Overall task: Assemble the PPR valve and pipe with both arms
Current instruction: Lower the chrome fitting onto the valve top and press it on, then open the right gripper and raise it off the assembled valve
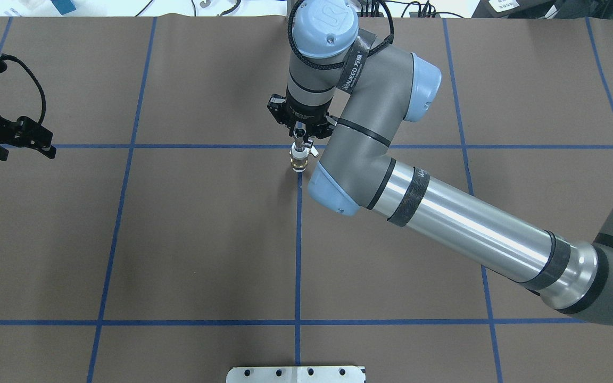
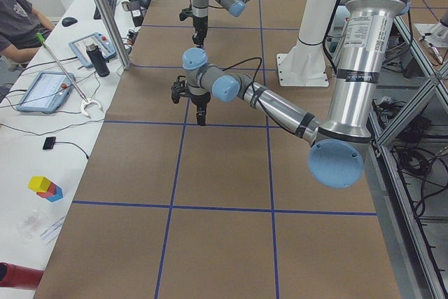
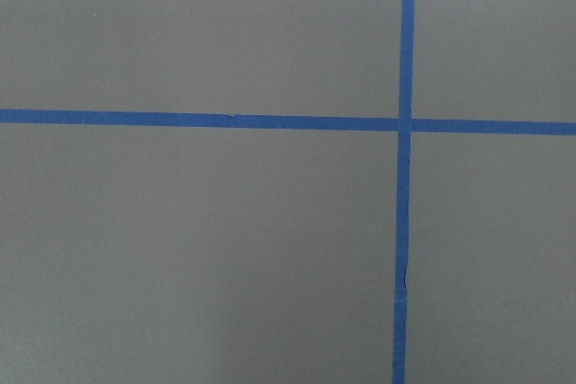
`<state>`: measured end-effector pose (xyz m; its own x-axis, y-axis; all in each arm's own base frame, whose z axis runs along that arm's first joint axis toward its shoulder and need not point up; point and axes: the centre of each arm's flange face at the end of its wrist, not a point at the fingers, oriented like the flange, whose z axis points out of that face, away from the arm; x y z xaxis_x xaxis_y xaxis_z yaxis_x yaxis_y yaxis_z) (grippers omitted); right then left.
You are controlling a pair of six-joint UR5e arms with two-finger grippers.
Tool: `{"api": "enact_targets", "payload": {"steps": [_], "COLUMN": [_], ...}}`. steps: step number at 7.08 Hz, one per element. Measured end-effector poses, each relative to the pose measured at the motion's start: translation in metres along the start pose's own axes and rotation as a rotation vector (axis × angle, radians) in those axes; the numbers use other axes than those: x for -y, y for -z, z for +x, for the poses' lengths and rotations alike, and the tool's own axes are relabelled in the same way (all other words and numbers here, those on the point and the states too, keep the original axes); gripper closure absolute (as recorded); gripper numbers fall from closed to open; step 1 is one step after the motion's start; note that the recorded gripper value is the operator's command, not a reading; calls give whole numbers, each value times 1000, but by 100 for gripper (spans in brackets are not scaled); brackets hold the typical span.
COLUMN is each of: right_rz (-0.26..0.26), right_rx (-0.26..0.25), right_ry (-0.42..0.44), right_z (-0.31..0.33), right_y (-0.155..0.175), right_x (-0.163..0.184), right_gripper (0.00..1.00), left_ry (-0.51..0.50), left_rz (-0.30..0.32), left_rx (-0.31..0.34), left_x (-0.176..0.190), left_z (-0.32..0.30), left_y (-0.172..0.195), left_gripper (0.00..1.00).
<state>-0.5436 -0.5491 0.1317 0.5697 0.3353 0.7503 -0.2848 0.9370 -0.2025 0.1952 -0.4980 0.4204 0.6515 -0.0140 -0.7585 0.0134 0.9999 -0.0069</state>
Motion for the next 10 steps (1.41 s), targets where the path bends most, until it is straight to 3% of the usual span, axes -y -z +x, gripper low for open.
{"api": "enact_targets", "payload": {"steps": [6, 7, 8, 10], "right_rz": [-1, -1, -1, -2], "right_rx": [5, 5, 4, 3], "right_ry": [4, 5, 5, 5], "right_z": [0, 0, 0, 1], "right_y": [-6, -6, -7, -7], "right_x": [0, 0, 0, 0], "right_gripper": [100, 80, 66, 52], "left_ry": [0, 0, 0, 1], "left_rz": [0, 0, 0, 1], "left_rx": [0, 0, 0, 0], "left_x": [0, 0, 0, 0], "left_z": [0, 0, 0, 0], "left_y": [0, 0, 0, 1], "left_gripper": [0, 0, 0, 0]}}
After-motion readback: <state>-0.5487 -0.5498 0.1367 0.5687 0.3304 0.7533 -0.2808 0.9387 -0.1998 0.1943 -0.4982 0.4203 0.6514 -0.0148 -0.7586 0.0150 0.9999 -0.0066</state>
